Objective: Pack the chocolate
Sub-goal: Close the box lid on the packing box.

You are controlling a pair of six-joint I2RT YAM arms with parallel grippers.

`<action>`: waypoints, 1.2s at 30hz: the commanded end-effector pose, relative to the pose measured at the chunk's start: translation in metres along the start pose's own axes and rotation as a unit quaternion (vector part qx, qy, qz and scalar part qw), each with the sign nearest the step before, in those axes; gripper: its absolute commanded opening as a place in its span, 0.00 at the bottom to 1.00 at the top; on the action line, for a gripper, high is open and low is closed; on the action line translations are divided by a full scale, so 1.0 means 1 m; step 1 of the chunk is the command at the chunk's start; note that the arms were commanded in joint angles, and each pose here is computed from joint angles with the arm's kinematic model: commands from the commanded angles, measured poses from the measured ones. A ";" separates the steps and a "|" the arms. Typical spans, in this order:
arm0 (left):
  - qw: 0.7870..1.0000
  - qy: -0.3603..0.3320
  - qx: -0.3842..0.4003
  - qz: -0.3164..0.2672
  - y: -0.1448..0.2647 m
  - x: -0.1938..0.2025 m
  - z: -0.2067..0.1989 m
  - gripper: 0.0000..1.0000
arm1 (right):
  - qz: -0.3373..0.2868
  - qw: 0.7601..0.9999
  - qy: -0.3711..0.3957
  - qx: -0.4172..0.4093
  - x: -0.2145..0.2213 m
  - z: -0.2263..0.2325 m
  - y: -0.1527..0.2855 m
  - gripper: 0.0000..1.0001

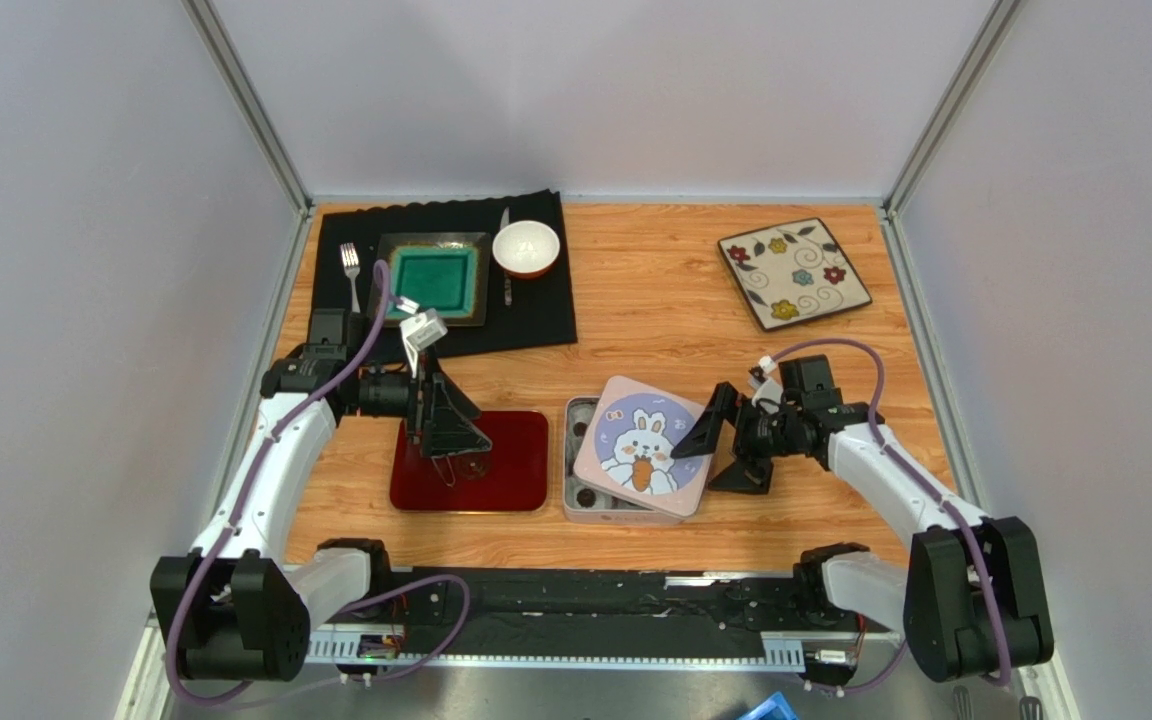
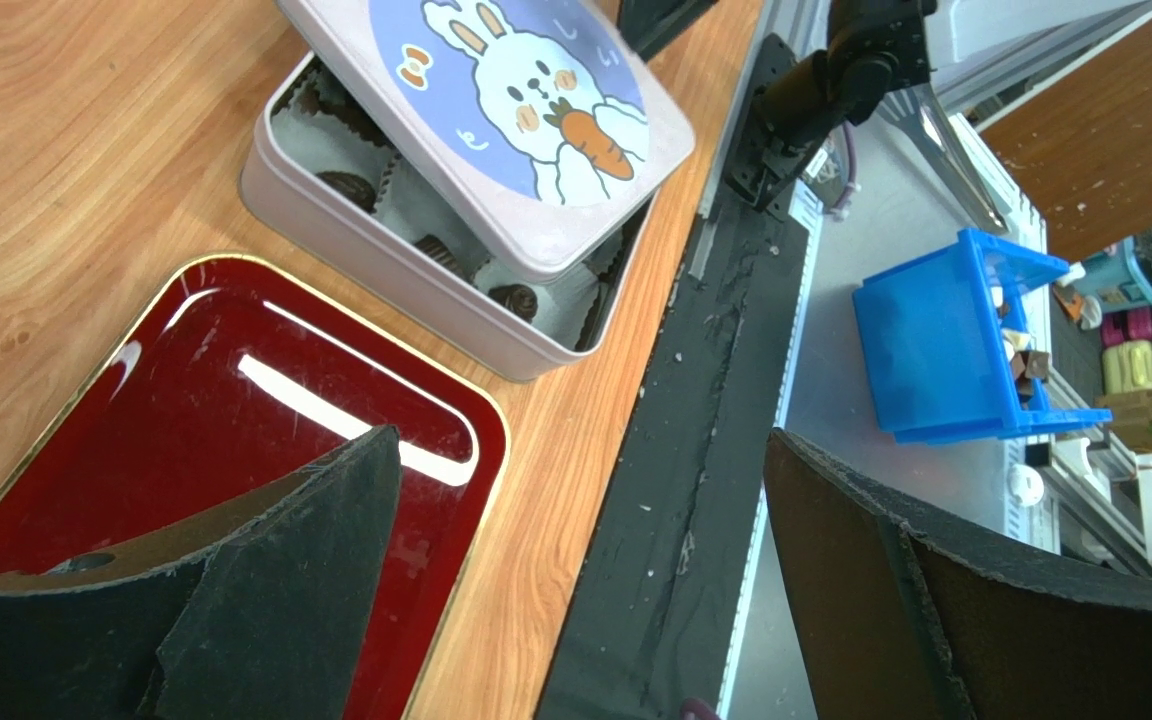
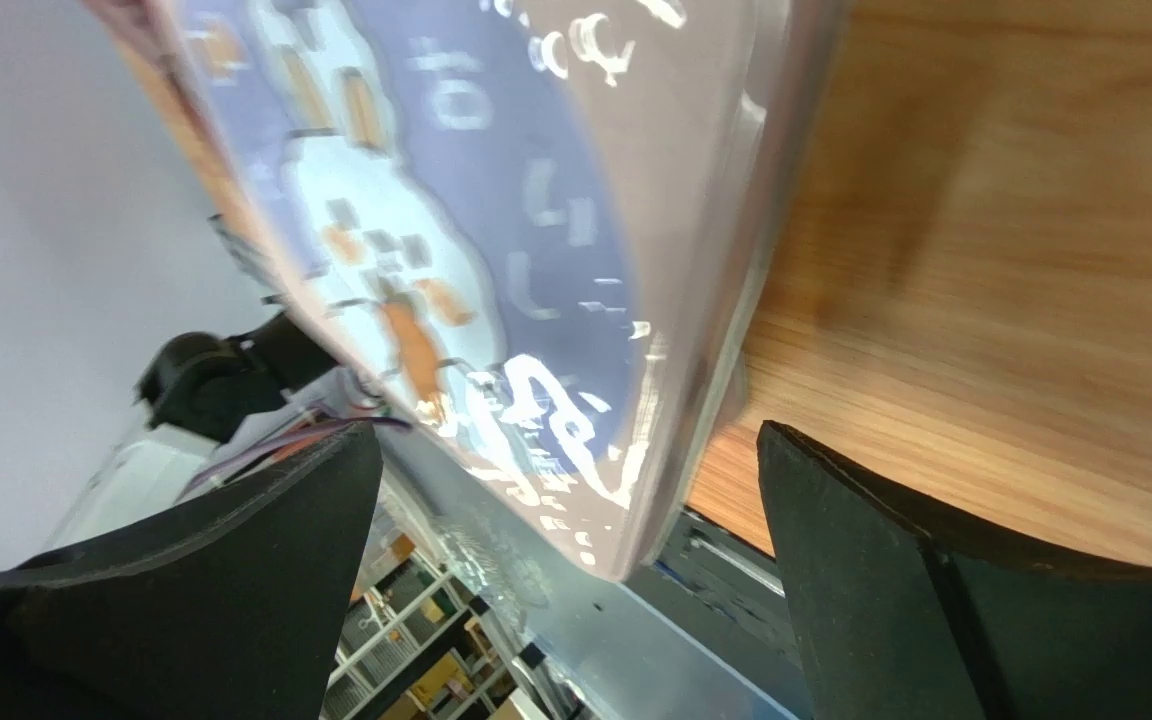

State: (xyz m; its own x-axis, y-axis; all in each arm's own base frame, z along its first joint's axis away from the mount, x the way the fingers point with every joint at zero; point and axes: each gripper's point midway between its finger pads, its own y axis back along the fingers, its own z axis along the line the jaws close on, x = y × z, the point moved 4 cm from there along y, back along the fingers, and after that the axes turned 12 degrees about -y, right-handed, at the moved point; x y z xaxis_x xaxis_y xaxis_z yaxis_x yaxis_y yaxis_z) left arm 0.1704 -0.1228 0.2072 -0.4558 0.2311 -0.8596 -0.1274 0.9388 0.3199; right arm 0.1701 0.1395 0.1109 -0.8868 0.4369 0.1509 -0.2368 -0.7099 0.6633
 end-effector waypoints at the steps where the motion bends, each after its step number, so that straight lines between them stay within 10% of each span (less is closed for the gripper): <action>1: 0.999 -0.033 0.018 -0.027 0.003 -0.020 -0.009 0.99 | -0.003 0.996 -0.002 0.090 0.003 -0.029 0.004 1.00; 19: 0.998 -0.041 0.023 -0.029 0.004 -0.022 -0.014 0.99 | -0.193 0.968 0.057 0.148 -0.044 0.019 0.059 0.99; 23: 0.998 -0.043 0.023 -0.026 0.005 -0.020 -0.014 0.99 | -0.270 0.946 0.043 0.171 -0.066 0.020 0.077 0.47; 24: 0.999 -0.041 0.024 -0.025 0.005 -0.020 -0.015 0.99 | -0.276 0.944 0.032 0.176 -0.068 0.019 0.078 0.18; 26: 0.998 -0.045 0.025 -0.025 0.005 -0.020 -0.015 0.99 | -0.275 0.941 0.014 0.198 -0.074 0.010 0.072 0.27; 28: 0.998 -0.047 0.026 -0.026 0.005 -0.021 -0.016 0.99 | -0.277 0.938 -0.007 0.208 -0.079 0.004 0.065 0.69; 31: 0.998 -0.048 0.028 -0.027 0.005 -0.021 -0.017 0.99 | -0.281 0.937 -0.030 0.204 -0.085 -0.006 0.052 0.94; 36: 0.998 -0.053 0.028 -0.025 0.007 -0.022 -0.019 0.99 | -0.294 0.935 -0.066 0.188 -0.094 -0.013 0.036 1.00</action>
State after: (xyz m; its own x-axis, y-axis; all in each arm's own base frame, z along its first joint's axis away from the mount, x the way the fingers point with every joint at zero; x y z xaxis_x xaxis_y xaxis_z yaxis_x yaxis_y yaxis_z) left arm 0.1631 -0.1246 0.2160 -0.4465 0.2192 -0.8675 -0.0996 0.9513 0.2916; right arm 0.2201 0.0654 0.1154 -0.6712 0.7082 -0.2191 -0.4182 -0.1177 0.9007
